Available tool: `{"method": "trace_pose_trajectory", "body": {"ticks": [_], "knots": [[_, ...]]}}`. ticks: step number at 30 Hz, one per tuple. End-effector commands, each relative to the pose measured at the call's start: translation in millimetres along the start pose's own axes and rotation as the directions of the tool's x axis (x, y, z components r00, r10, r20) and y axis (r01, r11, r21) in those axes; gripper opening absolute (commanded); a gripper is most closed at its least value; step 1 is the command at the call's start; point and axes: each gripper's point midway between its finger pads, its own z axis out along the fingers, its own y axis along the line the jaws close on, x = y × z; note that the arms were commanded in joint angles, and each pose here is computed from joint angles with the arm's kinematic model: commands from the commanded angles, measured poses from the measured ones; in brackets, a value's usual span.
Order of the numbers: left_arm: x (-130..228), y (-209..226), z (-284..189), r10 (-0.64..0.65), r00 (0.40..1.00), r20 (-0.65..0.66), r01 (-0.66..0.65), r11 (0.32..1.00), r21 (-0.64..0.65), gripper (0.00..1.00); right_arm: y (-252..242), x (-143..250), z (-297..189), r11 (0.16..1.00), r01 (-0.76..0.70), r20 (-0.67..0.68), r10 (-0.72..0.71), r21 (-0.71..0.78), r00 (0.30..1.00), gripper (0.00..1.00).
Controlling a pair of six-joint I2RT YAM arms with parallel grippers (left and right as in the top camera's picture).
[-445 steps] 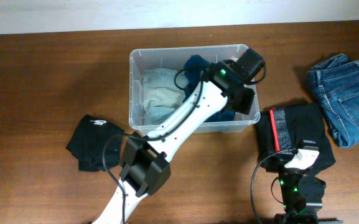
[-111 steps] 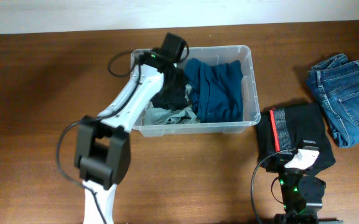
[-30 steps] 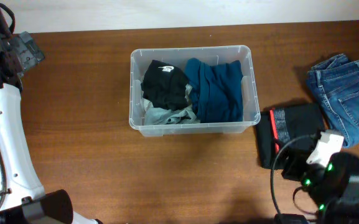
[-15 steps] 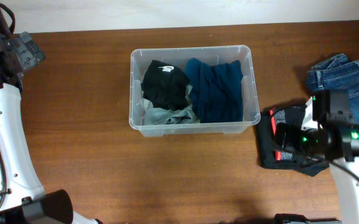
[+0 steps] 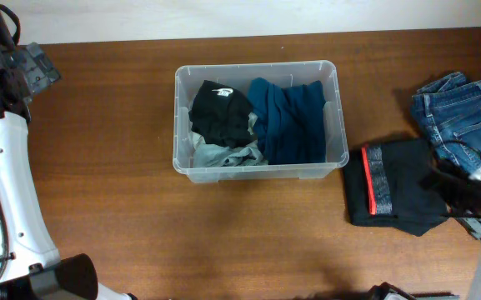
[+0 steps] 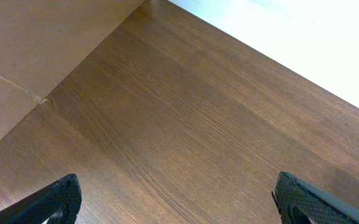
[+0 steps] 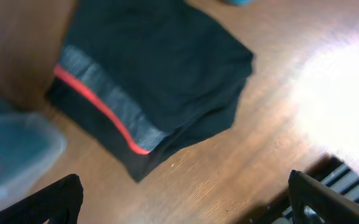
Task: Pack container
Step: 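Move the right gripper over the black leggings, then lower the right gripper onto the black leggings and close on them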
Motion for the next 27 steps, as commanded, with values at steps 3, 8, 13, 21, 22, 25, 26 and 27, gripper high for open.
{"method": "trace_pose_trajectory", "body": {"ticks": [3, 8, 13, 21, 22, 25, 26, 27], "knots": [[-3, 2, -5, -0.016, 1.0, 0.016, 0.016, 1.0, -0.001, 0.99, -9, 11, 19, 0.976, -0.18, -0.085, 0.171, -0.12, 0.982, 0.99], [-3, 2, -5, -0.016, 1.0, 0.016, 0.016, 1.0, -0.001, 0.99, -17, 24, 45, 0.955, -0.224, -0.138, 0.2, -0.194, 0.97, 0.98], [-3, 2, -5, -0.016, 1.0, 0.016, 0.016, 1.0, -0.001, 0.99, -20, 46, 82, 0.929, -0.268, -0.188, 0.225, -0.253, 0.956, 0.98], [-3, 2, -5, -0.016, 1.0, 0.016, 0.016, 1.0, -0.001, 0.99, -20, 66, 134, 0.915, -0.253, -0.145, 0.217, -0.314, 0.965, 0.98], [-3, 2, -5, -0.016, 1.0, 0.016, 0.016, 1.0, -0.001, 0.99, -21, 66, 137, 0.916, -0.249, -0.137, 0.216, -0.316, 0.967, 0.99], [-3, 2, -5, -0.016, 1.0, 0.016, 0.016, 1.0, -0.001, 0.99, -22, 68, 147, 0.911, -0.261, -0.118, 0.236, -0.32, 0.965, 0.98], [-3, 2, -5, -0.016, 1.0, 0.016, 0.016, 1.0, -0.001, 0.99, -23, 69, 149, 0.906, -0.276, -0.117, 0.251, -0.32, 0.961, 0.98], [-3, 2, -5, -0.016, 1.0, 0.016, 0.016, 1.0, -0.001, 0.99, -23, 70, 153, 0.9, -0.296, -0.117, 0.272, -0.319, 0.955, 0.98]]}}
